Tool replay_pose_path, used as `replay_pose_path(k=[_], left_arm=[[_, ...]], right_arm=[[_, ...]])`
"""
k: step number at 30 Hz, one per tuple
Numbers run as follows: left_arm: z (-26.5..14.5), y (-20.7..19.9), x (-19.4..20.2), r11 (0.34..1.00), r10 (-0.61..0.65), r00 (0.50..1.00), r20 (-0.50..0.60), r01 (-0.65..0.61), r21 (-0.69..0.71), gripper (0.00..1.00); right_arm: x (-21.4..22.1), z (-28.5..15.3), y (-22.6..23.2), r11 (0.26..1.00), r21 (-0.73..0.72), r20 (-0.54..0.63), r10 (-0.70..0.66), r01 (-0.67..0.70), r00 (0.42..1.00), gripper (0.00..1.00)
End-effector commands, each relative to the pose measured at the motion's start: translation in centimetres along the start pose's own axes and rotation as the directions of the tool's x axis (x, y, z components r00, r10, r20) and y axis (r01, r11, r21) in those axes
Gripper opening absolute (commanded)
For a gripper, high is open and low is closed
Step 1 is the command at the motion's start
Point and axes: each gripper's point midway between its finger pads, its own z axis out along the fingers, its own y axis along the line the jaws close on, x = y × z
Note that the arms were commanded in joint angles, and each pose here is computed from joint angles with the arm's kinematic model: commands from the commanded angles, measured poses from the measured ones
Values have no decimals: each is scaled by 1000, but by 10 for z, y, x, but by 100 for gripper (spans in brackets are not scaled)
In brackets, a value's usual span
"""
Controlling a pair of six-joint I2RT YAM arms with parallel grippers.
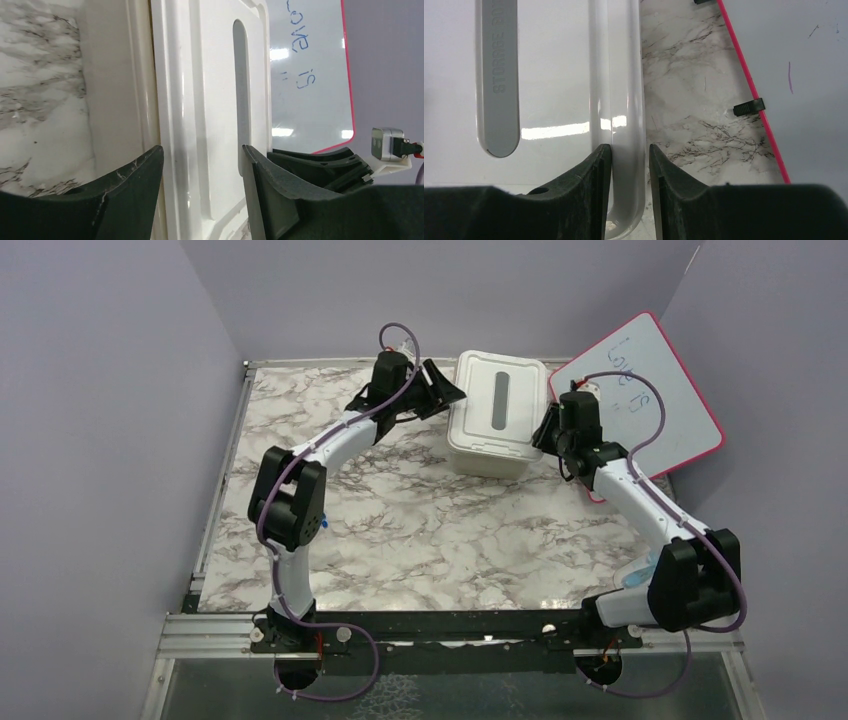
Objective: Organize the chemistry lab equipment
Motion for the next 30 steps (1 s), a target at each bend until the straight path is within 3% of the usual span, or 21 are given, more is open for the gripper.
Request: replay_pose_path(k=[1, 4, 12, 18, 26, 30], left_arm=[[-32, -23, -41, 992, 113, 984, 137, -105, -69, 62], [-35, -15, -40, 987, 140, 981, 131, -127, -103, 66], [-14, 1, -6, 998, 60, 998, -29, -60, -12, 66], [-8, 21, 0, 997, 56, 998, -38, -58, -58, 56], [-3, 67, 8, 971, 65, 996, -55, -76, -228, 36], [-2, 83, 9, 951, 91, 993, -70, -108, -288, 33]], right_arm=[[-3, 4, 8, 999, -39, -18, -27, 26, 999, 38], [-6, 4, 10, 998, -45, -25, -46, 45, 999, 35], [-13, 9, 21, 994, -83, -38, -79, 75, 996, 28], [-8, 18, 14, 995, -41, -54, -98, 96, 994, 28], [-9, 18, 16, 993, -57, -45, -102, 99, 994, 37], [-14, 17, 21, 992, -75, -44, -101, 98, 994, 38]])
